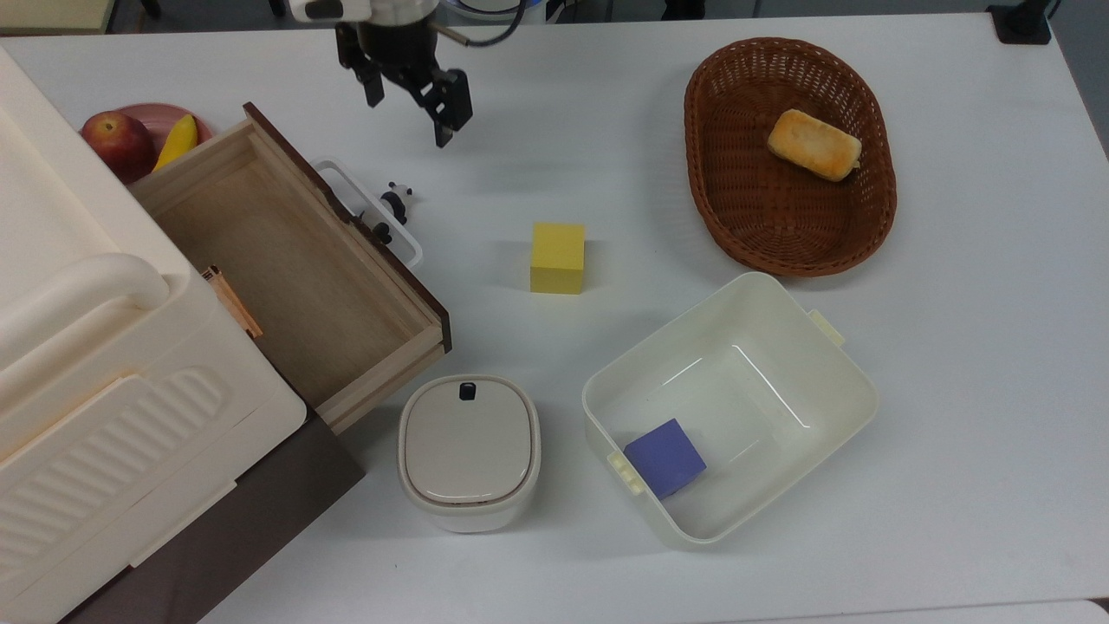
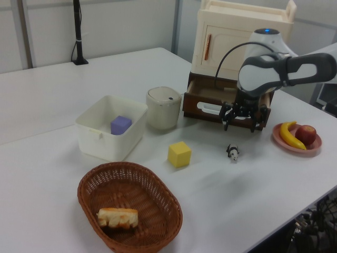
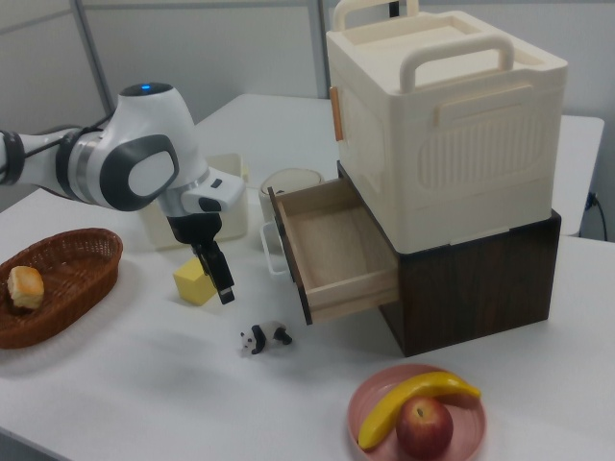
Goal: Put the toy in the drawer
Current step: 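Move the open gripper down toward the panda toy beside the drawer, then close the gripper on the panda toy and lift it, then carry the held panda toy over the open wooden drawer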
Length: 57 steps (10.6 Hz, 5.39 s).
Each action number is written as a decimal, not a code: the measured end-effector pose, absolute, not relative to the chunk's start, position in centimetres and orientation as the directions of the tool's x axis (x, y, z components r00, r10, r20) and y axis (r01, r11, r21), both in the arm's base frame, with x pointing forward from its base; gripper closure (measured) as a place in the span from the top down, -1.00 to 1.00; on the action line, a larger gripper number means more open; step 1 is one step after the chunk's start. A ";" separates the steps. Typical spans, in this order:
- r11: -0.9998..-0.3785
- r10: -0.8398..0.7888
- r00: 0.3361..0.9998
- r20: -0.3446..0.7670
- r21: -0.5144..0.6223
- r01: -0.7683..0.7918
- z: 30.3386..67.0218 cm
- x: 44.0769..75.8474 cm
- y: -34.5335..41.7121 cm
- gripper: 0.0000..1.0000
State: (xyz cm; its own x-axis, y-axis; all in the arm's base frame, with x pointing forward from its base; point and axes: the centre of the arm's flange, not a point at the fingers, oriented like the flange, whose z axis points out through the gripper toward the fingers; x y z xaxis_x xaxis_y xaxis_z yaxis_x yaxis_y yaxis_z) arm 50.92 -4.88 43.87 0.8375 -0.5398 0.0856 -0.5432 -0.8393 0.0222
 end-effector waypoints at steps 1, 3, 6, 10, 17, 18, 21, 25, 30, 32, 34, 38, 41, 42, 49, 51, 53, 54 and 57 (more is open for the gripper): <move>-0.839 -0.539 0.838 0.088 0.028 -0.543 43.1 51.3 -4.9 1.00; -0.839 -0.539 0.835 0.109 0.023 -0.544 42.7 51.8 -5.0 1.00; -0.832 -0.549 0.829 0.105 0.019 -0.554 41.0 52.4 -5.8 1.00; -0.849 -0.522 0.850 0.074 0.046 -0.526 35.2 53.9 -5.9 1.00; -0.860 -0.500 0.863 0.069 0.079 -0.504 33.5 54.8 -6.5 1.00; -0.861 -0.497 0.865 0.069 0.084 -0.502 33.4 54.8 -6.6 1.00; -0.861 -0.497 0.865 0.067 0.088 -0.501 33.2 54.8 -6.7 1.00; -0.864 -0.489 0.870 0.059 0.102 -0.493 32.5 54.9 -6.9 1.00; -0.885 -0.436 0.897 0.073 0.147 -0.442 32.3 54.9 -7.4 -0.21; -0.896 -0.412 0.909 0.070 0.149 -0.417 32.4 55.0 -7.4 -0.22; -0.901 -0.402 0.913 0.068 0.150 -0.407 32.4 55.0 -7.4 -0.22; -0.915 -0.370 0.927 0.067 0.148 -0.376 32.4 55.2 -5.9 -0.22; -0.932 -0.325 0.941 0.096 0.138 -0.336 33.9 56.3 -3.2 -0.22; -0.934 -0.320 0.940 0.114 0.130 -0.334 34.7 56.9 -2.6 -0.22; -0.949 -0.298 0.938 0.178 0.052 -0.312 39.2 59.3 3.1 -0.22; -0.947 -0.310 0.931 0.193 0.025 -0.320 40.5 59.7 4.8 -0.22; -0.945 -0.317 0.929 0.190 0.017 -0.326 43.2 60.5 5.7 -0.22; -0.943 -0.326 0.924 0.198 0.005 -0.334 44.8 61.0 5.7 -0.22; -0.937 -0.345 0.906 0.245 -0.033 -0.348 48.2 62.1 5.4 -0.22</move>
